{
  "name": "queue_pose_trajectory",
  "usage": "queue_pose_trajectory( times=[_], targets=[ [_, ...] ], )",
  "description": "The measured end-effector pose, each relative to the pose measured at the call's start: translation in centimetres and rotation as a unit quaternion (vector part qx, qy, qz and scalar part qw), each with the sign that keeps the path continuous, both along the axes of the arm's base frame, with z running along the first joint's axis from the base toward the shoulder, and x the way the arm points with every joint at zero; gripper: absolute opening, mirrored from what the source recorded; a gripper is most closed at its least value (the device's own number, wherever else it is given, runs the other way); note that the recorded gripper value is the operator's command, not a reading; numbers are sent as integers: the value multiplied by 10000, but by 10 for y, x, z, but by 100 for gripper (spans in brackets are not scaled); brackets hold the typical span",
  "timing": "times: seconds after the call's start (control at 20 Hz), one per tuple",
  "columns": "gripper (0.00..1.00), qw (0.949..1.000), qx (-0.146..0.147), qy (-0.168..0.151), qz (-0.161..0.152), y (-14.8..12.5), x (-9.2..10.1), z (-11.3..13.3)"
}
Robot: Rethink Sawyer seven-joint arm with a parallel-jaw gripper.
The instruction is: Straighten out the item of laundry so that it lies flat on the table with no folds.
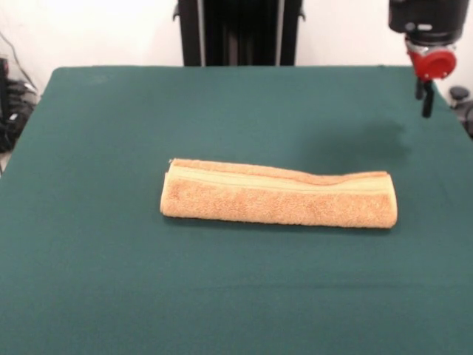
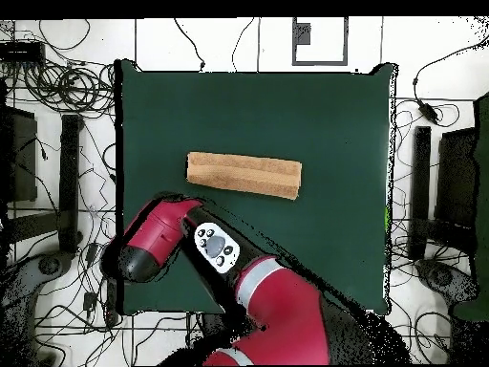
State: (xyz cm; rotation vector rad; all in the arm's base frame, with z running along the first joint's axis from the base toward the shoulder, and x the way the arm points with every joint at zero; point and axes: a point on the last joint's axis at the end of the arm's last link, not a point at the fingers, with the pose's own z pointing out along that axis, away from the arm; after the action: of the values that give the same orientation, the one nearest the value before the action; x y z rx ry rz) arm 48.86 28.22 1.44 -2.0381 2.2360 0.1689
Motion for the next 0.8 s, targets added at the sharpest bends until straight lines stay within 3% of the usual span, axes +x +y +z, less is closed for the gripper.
queue_pose_trajectory(
  times=[0.25,0.8],
  targets=[
    [100,9996,6,110,-275,-11,11,2],
    [100,9979,-200,287,-546,-42,23,1]
  ],
)
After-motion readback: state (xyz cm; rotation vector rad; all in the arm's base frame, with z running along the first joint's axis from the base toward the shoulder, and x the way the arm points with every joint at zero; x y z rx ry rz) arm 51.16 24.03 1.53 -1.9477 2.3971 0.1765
